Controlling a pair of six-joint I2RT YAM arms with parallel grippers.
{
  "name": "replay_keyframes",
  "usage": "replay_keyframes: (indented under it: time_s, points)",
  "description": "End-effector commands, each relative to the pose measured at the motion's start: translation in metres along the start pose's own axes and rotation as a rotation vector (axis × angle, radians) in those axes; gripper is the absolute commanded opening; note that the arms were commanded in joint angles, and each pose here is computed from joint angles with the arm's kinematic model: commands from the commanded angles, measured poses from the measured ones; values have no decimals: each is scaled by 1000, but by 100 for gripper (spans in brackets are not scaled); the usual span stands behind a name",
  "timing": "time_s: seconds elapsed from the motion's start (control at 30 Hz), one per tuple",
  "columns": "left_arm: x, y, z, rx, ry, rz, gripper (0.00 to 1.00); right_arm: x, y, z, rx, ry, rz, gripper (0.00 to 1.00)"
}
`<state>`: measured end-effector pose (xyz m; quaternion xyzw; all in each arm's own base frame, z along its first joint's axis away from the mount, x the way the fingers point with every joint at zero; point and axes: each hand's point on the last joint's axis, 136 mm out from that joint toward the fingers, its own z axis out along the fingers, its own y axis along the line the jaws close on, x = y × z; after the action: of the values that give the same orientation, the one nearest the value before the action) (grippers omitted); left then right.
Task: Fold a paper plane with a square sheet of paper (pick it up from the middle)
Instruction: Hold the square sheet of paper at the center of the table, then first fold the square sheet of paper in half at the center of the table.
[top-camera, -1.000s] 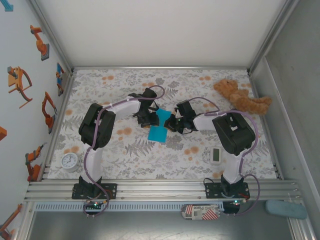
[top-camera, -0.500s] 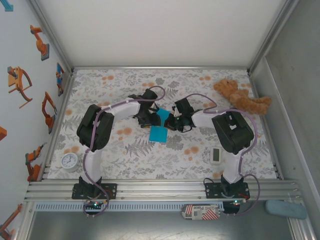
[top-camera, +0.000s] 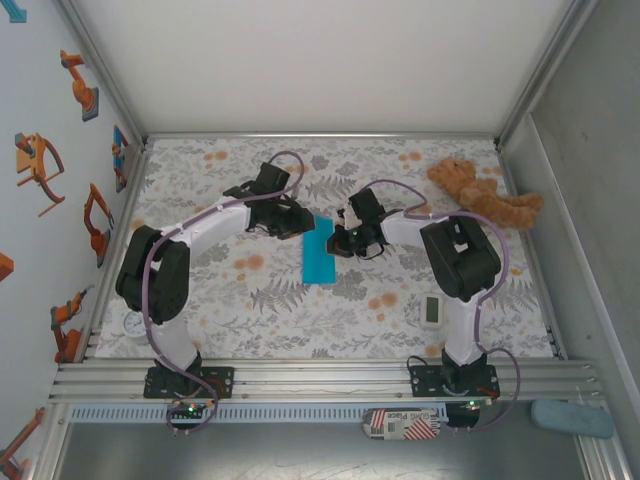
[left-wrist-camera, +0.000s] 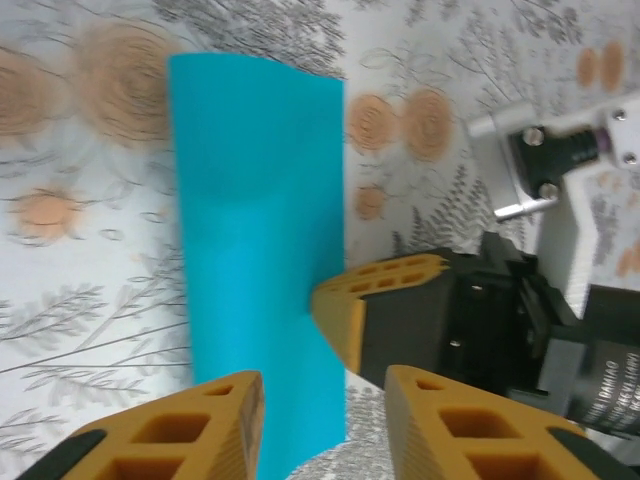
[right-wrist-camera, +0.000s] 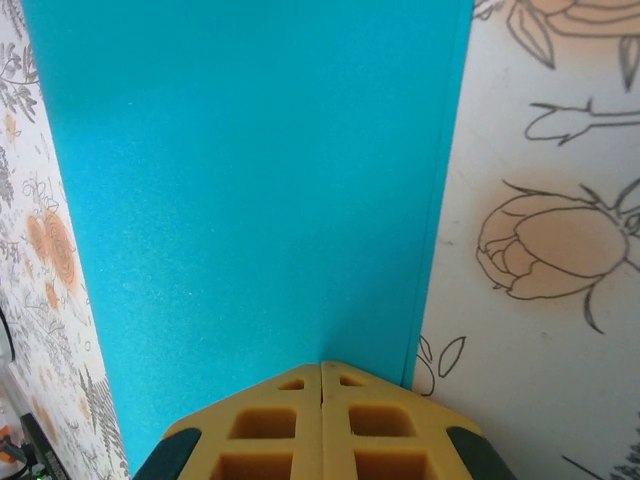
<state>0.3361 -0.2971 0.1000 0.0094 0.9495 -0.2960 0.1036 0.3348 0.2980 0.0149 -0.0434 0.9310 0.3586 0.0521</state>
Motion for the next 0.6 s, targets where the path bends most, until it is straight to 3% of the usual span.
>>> replay_keyframes:
  time_s: [0.0, 0.37, 0.57]
  points:
    - [15, -10, 19, 79, 81, -54, 32, 42, -63, 17, 194, 129, 90, 4]
    - [38, 6, 52, 25, 186, -118, 17, 47, -72, 17, 226, 138, 119, 2]
    - [44, 12, 65, -7, 227, -112, 14, 47, -74, 16, 246, 141, 119, 0]
